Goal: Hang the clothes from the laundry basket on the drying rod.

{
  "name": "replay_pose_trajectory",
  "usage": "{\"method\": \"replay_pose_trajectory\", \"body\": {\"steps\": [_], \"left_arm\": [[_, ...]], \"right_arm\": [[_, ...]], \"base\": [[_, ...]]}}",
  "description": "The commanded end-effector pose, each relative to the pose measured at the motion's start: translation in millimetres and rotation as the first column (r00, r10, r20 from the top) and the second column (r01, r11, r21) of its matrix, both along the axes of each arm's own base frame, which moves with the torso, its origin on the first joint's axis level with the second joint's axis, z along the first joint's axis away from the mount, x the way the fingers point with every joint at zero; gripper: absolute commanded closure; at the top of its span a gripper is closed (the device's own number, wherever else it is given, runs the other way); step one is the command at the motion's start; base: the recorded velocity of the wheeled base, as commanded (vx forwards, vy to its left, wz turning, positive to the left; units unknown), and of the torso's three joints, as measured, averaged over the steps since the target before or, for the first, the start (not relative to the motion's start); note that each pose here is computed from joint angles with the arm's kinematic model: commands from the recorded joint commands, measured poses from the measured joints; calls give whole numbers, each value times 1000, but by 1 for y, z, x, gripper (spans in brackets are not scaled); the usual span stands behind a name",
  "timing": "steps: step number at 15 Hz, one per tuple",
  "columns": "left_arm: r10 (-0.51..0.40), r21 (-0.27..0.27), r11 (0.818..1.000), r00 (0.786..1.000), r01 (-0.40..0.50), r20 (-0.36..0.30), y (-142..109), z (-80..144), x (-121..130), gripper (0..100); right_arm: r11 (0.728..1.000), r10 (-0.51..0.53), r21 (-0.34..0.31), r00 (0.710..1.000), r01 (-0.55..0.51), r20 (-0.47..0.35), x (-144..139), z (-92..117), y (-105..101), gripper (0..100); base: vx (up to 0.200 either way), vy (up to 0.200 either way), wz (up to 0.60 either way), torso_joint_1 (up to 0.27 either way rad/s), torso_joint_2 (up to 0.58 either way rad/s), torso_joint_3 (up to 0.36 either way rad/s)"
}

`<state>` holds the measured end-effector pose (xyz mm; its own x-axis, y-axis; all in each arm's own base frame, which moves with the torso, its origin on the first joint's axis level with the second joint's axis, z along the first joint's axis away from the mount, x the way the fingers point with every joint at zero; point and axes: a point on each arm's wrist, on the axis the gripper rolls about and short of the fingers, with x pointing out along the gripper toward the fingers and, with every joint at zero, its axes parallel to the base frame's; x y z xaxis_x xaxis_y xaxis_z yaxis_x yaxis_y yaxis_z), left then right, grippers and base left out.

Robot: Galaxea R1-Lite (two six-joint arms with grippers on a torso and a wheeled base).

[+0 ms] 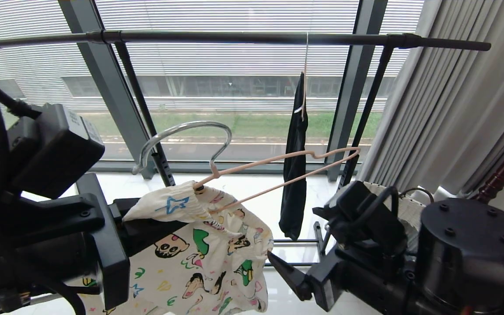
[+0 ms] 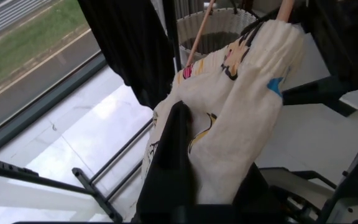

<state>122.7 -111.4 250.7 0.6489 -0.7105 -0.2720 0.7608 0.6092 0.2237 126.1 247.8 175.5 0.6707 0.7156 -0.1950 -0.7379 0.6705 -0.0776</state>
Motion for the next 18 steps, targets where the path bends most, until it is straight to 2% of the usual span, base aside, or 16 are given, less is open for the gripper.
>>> {"method": "replay_pose_trajectory", "body": {"steps": [1,4,6,8,10,13,15,18], "left_arm": [[-22,-9,1000,1000,22,10,-1,3,-4,100],[-37,-13,999,999,38,17,-3,5,-6,100],[-37,-12,999,999,37,16,-4,5,-5,100],[-60,-16,998,998,61,20,-6,6,-9,100],[-60,-18,998,998,60,20,-6,6,-9,100],[-36,-48,998,999,35,-5,-3,7,-10,100],[23,-48,999,999,-24,-24,-2,4,-7,100],[115,-9,993,992,-116,-54,4,-10,-3,100]], "right_arm": [[998,-57,-24,998,57,-11,22,-16,21,0],[995,-103,-19,995,103,-6,32,-17,18,0],[998,-44,-34,999,44,-9,16,-20,26,0],[997,-34,-76,999,32,-24,13,-34,31,0],[986,-97,-134,995,96,-4,18,-45,34,0],[938,-173,-291,982,188,78,36,-62,14,0],[927,-214,-288,970,239,117,48,-59,3,0],[909,-264,-274,944,312,199,63,-50,-18,0]], "base": [[0,0,0,0,0,0],[0,0,0,0,0,0],[0,0,0,0,0,0],[0,0,0,0,0,0],[0,0,0,0,0,0],[0,0,0,0,0,0],[0,0,0,0,0,0],[0,0,0,0,0,0]]}}
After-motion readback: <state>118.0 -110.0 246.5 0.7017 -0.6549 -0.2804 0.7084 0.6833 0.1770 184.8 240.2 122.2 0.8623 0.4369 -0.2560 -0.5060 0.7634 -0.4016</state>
